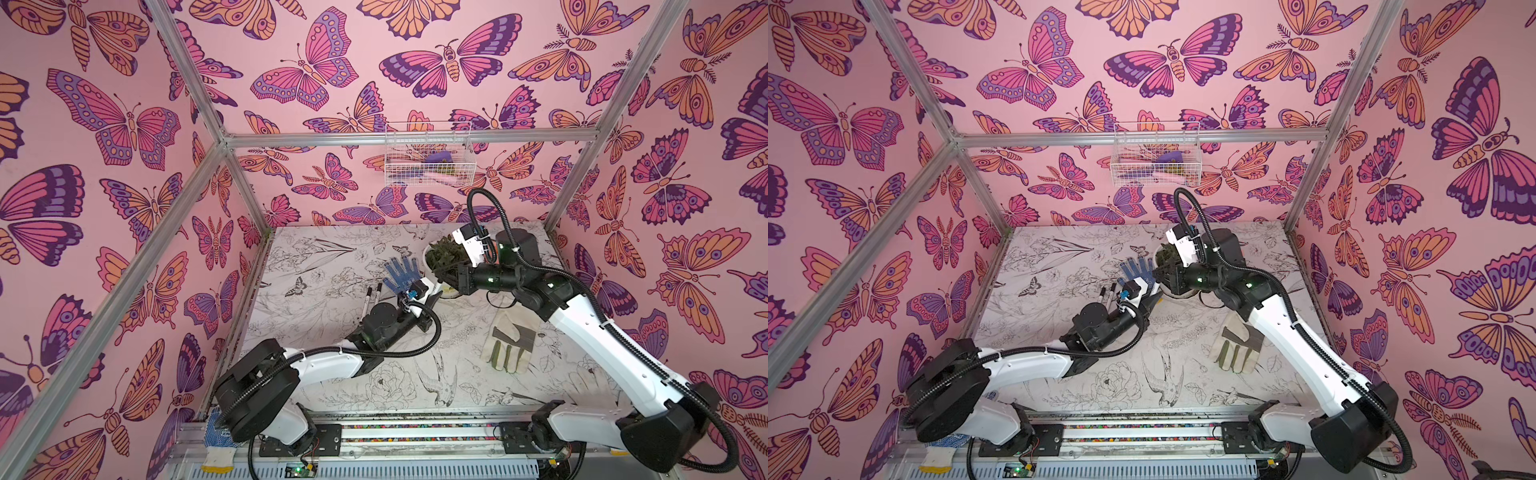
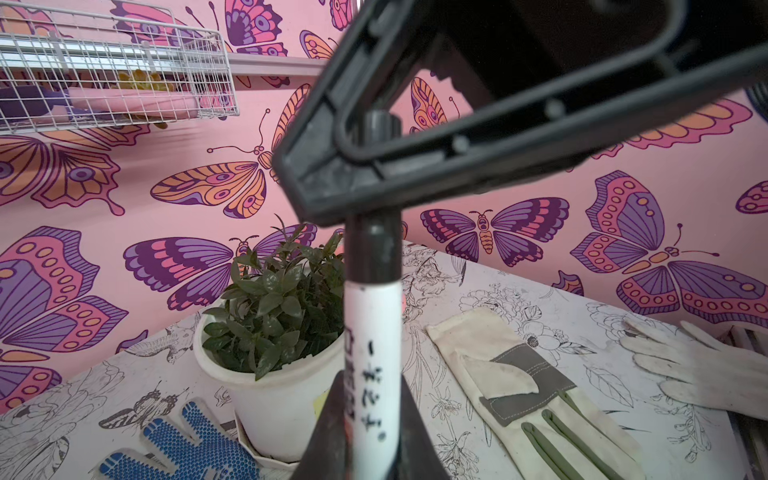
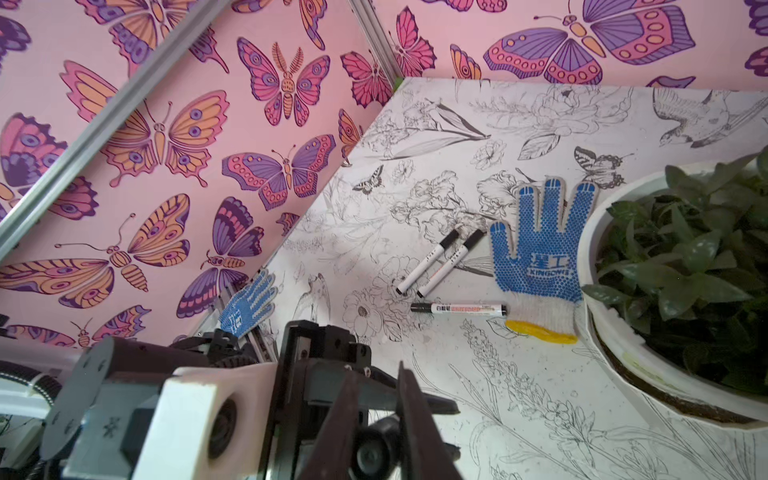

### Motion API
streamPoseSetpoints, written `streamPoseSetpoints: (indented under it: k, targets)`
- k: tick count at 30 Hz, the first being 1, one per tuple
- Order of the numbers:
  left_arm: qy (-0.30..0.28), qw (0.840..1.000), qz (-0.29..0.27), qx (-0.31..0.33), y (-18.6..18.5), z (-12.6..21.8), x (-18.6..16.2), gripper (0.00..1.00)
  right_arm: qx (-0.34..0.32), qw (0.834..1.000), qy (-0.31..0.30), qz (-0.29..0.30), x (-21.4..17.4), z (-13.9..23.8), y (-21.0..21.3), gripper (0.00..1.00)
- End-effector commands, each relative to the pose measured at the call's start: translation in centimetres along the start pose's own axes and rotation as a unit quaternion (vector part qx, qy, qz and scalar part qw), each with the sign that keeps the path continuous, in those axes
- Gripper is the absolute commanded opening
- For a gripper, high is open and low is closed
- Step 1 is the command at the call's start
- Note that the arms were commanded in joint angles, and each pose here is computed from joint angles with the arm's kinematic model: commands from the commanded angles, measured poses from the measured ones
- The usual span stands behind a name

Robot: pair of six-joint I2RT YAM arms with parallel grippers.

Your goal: Insert the pens into the pen caps

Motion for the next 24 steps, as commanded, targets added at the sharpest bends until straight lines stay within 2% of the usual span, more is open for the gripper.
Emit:
streamPoseSetpoints:
  k: [1, 6, 11, 14, 18, 21, 24]
  targets:
    - [-0.061, 0.998, -0.012, 0.002, -0.2, -0.1, 3.5, 0.00, 0.015, 0.996, 0.086, -0.004, -3.7, -0.5, 0.9, 0.20]
    - [-0.071, 0.997, -0.012, -0.001, -0.4, -0.1, 4.2, 0.00, 0.010, 0.996, 0.087, -0.009, -3.8, -0.9, 0.5, 0.16]
    - [-0.095, 0.995, 0.023, -0.024, -1.1, -0.1, 5.8, 0.00, 0.031, 0.996, 0.081, -0.034, -4.1, -1.9, 0.7, 0.00]
    - [-0.123, 0.990, 0.053, -0.053, -1.6, 0.1, 7.8, 0.00, 0.044, 0.994, 0.083, -0.052, -4.7, -2.6, 0.7, 0.00]
    - [-0.175, 0.974, 0.101, -0.102, -1.2, 0.6, 11.9, 0.00, 0.078, 0.989, 0.103, -0.078, -5.6, -3.6, 1.2, 0.00]
    - [-0.211, 0.967, 0.092, -0.110, -0.4, 1.0, 15.2, 0.00, 0.099, 0.983, 0.119, -0.097, -6.4, -4.1, 1.5, 0.00]
    - [-0.230, 0.966, 0.051, -0.110, 0.0, 0.9, 17.7, 0.00, 0.113, 0.977, 0.141, -0.117, -7.1, -4.6, 1.7, 0.00]
Point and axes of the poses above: each gripper's point midway between its finger pads, its own z axis back along the fingers, its own y axis along the line the jaws close on, x = y × z, the point moved 1 cm from there along z, back along the fingers, and after that the axes turned 14 degrees about z, right-handed, at the moved point
